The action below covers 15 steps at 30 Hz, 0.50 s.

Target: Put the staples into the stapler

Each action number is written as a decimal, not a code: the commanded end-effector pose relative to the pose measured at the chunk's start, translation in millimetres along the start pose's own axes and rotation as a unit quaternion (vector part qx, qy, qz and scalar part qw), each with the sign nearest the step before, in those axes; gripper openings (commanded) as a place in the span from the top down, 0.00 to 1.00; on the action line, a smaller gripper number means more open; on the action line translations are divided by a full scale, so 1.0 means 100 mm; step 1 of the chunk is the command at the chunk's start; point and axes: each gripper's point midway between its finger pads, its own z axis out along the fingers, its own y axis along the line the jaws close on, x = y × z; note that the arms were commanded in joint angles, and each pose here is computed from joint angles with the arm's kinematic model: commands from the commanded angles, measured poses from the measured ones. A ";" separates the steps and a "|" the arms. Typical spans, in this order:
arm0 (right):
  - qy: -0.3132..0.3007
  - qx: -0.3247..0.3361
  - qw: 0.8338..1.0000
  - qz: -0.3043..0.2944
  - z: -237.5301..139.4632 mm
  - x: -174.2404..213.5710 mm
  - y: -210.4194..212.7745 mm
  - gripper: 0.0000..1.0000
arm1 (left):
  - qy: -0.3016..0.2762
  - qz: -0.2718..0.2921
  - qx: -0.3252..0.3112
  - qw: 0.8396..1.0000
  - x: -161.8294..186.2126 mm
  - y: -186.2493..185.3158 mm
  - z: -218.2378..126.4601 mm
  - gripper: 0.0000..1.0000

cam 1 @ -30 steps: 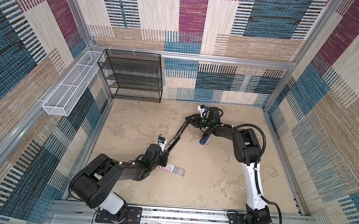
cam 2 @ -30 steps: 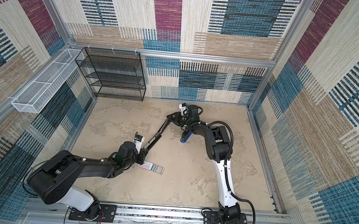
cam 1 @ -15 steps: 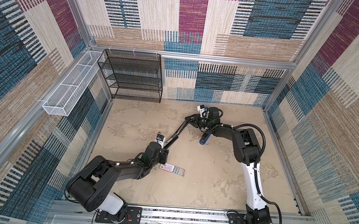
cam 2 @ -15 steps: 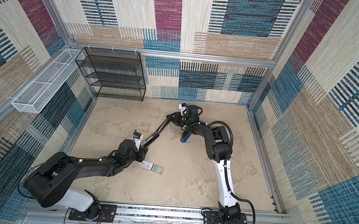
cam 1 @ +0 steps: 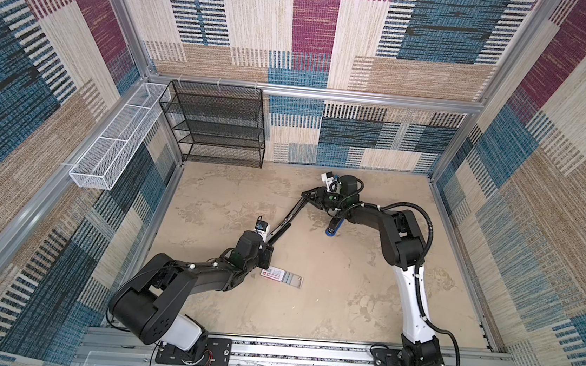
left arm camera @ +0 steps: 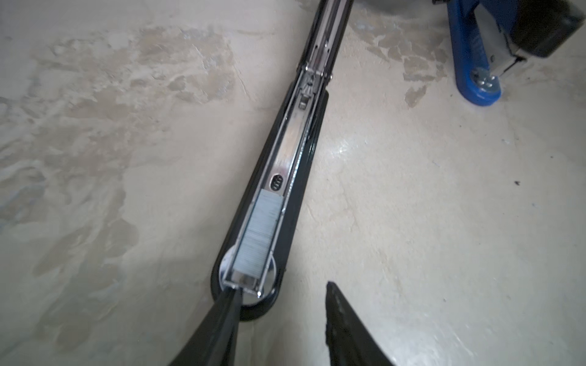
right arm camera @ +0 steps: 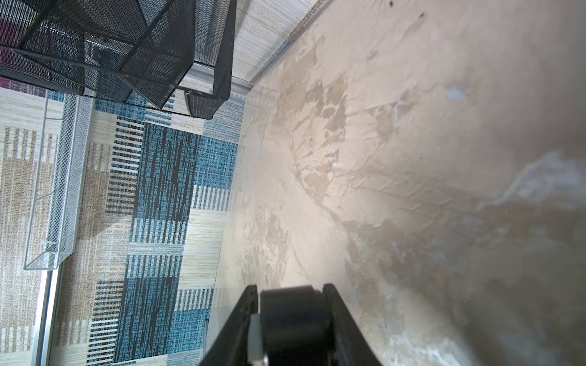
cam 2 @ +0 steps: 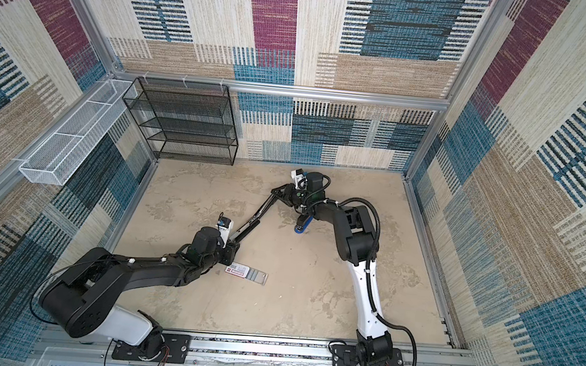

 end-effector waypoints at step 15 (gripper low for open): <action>0.037 -0.019 0.999 0.012 0.04 0.15 0.06 0.67 | 0.008 -0.051 -0.030 0.998 0.10 0.12 -0.15 0.29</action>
